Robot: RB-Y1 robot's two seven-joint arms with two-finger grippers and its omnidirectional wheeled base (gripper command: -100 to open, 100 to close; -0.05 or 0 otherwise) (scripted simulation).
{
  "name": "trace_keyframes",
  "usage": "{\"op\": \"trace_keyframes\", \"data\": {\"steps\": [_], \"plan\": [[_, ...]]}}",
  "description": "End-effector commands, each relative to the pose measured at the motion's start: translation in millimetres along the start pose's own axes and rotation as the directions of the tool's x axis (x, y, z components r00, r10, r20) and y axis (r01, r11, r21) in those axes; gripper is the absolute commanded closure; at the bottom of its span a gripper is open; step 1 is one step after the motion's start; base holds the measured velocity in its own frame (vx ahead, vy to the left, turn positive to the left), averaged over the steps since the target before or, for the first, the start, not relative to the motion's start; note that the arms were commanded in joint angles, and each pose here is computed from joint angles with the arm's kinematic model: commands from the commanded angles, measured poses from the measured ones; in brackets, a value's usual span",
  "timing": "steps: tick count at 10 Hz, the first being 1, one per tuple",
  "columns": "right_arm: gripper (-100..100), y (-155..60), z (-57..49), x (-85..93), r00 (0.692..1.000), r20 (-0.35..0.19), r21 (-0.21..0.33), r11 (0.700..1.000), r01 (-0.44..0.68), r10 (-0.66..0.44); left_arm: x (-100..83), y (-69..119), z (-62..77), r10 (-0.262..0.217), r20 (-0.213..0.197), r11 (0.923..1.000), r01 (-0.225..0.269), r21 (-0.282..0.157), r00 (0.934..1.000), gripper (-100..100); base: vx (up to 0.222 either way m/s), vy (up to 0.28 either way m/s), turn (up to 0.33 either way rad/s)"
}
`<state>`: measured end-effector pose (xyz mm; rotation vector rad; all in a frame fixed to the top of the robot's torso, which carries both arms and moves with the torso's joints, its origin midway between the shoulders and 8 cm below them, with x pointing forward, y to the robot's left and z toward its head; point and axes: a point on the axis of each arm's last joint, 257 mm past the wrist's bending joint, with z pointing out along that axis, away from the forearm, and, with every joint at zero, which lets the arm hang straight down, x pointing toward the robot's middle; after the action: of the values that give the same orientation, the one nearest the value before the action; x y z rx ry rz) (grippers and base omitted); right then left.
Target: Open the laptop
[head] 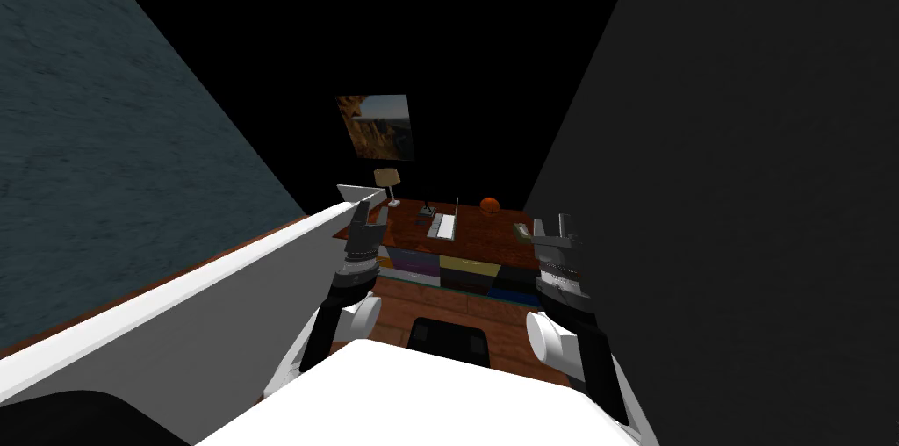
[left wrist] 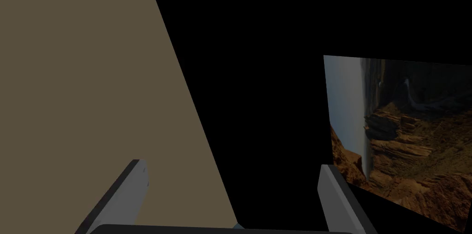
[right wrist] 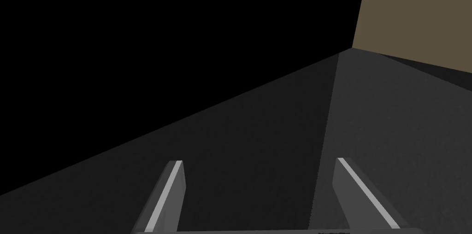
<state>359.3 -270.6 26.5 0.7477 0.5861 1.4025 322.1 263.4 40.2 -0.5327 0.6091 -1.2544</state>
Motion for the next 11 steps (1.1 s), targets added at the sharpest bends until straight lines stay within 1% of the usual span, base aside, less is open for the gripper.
{"op": "trace_keyframes", "data": {"steps": [1,9,10,11], "plan": [[0,0.0,0.0,0.0,1.0,0.0,0.0,1.0,0.0,0.0,0.0,0.0,0.0,0.0,0.0,1.0,0.0,0.0,1.0,0,0.0,0.0,0.0],[0,0.2,0.1,0.0,1.0,0.0,0.0,1.0,0.0,0.0,0.0,-0.2,0.1,0.0,0.0,1.0,0.0,0.0,1.0,0,0.0,0.0,0.0],[0,0.2,0.1,0.0,1.0,0.0,0.0,1.0,0.0,0.0,4.1,7.1,1.4,0.031,-0.046,0.9993,-0.032,-0.019,0.9984,-100,0.023,-0.035,-0.045],[0,-0.1,0.0,0.0,1.0,0.0,0.0,1.0,0.0,0.0,5.2,11.6,2.3,0.047,-0.064,0.9983,-0.049,-0.031,0.9968,-100,0.036,-0.065,-0.042]]}}
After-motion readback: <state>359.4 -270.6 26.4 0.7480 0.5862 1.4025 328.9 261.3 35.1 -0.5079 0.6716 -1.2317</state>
